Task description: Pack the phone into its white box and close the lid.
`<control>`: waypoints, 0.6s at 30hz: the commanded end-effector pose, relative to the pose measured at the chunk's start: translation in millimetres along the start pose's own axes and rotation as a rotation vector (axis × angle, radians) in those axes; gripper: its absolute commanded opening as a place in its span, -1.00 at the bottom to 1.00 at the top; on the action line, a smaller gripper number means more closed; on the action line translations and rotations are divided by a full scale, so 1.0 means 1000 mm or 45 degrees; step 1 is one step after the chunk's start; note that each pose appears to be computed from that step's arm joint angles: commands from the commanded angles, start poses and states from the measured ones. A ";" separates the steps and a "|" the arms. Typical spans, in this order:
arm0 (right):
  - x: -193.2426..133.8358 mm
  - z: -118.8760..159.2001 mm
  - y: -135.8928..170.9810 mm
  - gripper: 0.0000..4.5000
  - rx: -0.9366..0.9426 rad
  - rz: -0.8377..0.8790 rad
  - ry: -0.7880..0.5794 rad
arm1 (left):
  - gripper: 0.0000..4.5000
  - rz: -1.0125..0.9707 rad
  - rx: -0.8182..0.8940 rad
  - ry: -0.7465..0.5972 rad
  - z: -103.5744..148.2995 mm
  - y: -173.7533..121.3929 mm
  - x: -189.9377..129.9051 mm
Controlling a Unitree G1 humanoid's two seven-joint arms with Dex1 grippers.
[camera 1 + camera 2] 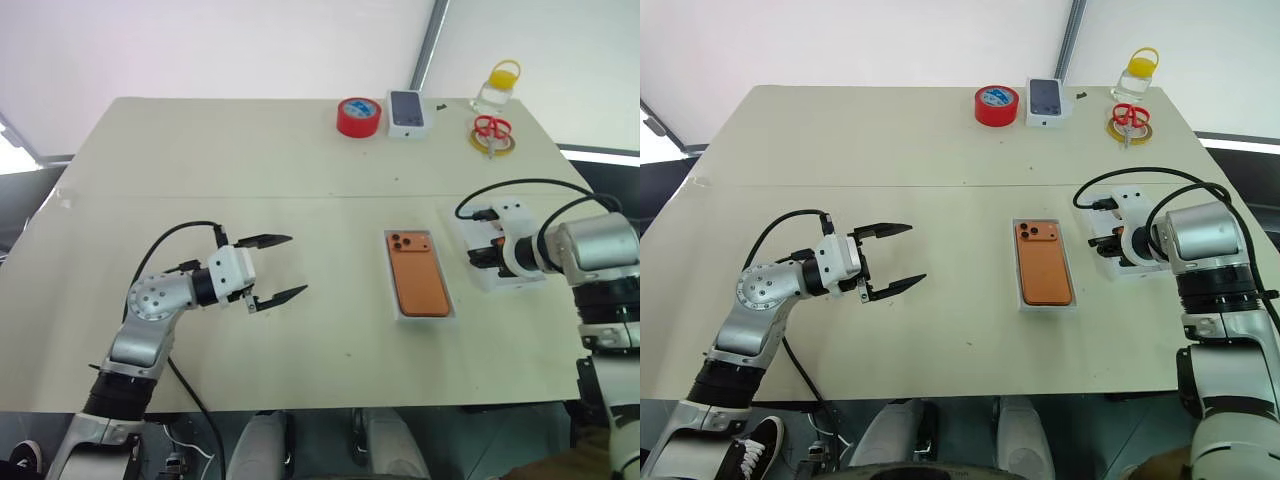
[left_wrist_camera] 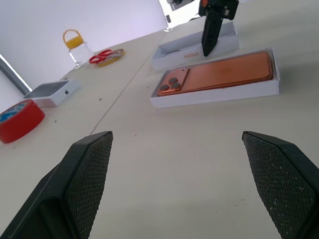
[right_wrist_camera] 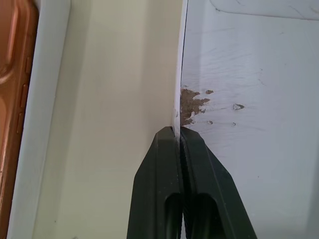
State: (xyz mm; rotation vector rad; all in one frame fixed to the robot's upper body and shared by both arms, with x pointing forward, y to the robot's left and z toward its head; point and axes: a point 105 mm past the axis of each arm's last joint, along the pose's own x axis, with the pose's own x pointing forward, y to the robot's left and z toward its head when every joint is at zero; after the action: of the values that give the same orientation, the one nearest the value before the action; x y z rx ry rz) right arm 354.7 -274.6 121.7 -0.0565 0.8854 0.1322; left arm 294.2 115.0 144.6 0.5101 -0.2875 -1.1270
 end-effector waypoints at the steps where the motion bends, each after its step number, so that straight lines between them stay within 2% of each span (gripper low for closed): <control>1: -0.014 0.033 -0.005 -0.99 0.012 -0.031 -0.200 | 0.95 0.040 0.010 -0.035 0.007 0.007 0.000; 5: -0.034 0.076 0.032 -0.99 0.191 0.290 -0.501 | 0.95 0.080 -0.033 -0.034 0.004 0.011 0.004; 8: -0.058 0.091 0.074 -0.99 0.197 0.596 -0.673 | 0.95 0.097 -0.055 -0.029 0.002 0.014 0.006; 12: -0.087 0.084 0.128 -1.00 0.240 1.021 -0.739 | 0.10 0.109 -0.110 -0.041 0.002 0.019 0.011; 16: -0.085 0.056 0.162 -1.00 0.288 1.251 -0.721 | -0.83 0.162 -0.134 -0.066 0.006 0.028 0.018; 17: -0.084 0.047 0.169 -1.00 0.304 1.307 -0.700 | -0.98 0.172 -0.134 -0.068 0.007 0.028 0.020; 18: -0.085 0.037 0.175 -1.00 0.299 1.358 -0.681 | -0.98 0.173 -0.137 -0.069 0.007 0.027 0.021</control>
State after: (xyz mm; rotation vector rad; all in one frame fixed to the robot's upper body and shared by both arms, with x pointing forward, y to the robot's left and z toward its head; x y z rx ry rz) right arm 318.9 -109.0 201.6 0.6571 0.3621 0.9195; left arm 321.6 105.6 154.0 0.3601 -0.2637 -1.0282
